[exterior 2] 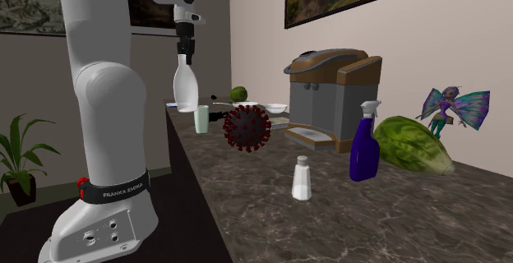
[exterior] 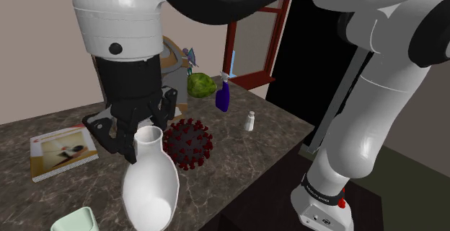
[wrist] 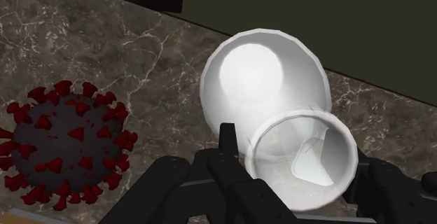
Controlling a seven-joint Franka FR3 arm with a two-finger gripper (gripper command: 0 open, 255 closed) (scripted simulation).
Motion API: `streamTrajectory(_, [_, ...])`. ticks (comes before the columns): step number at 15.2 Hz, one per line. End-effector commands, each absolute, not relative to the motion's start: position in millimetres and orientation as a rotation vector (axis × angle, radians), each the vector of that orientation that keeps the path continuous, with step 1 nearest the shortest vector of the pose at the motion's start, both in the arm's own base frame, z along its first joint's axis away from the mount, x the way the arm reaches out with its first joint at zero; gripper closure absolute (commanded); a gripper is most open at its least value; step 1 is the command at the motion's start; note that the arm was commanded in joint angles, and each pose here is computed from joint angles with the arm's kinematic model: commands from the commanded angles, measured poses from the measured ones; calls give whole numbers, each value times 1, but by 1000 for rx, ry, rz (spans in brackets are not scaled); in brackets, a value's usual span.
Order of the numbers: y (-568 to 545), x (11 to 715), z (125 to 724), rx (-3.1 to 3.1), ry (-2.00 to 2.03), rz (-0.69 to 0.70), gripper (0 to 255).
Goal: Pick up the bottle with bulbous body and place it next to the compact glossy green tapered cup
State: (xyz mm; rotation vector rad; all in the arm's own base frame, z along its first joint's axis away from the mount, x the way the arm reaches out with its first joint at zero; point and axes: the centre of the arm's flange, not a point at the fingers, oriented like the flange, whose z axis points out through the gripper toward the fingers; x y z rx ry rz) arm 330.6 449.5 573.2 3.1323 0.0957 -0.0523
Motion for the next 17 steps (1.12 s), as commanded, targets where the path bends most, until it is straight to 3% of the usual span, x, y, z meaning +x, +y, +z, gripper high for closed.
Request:
streamTrajectory(1, [450,330,562,3133,96,-51,255])
streamTrajectory(17, [450,330,478,3133,96,-51,255])
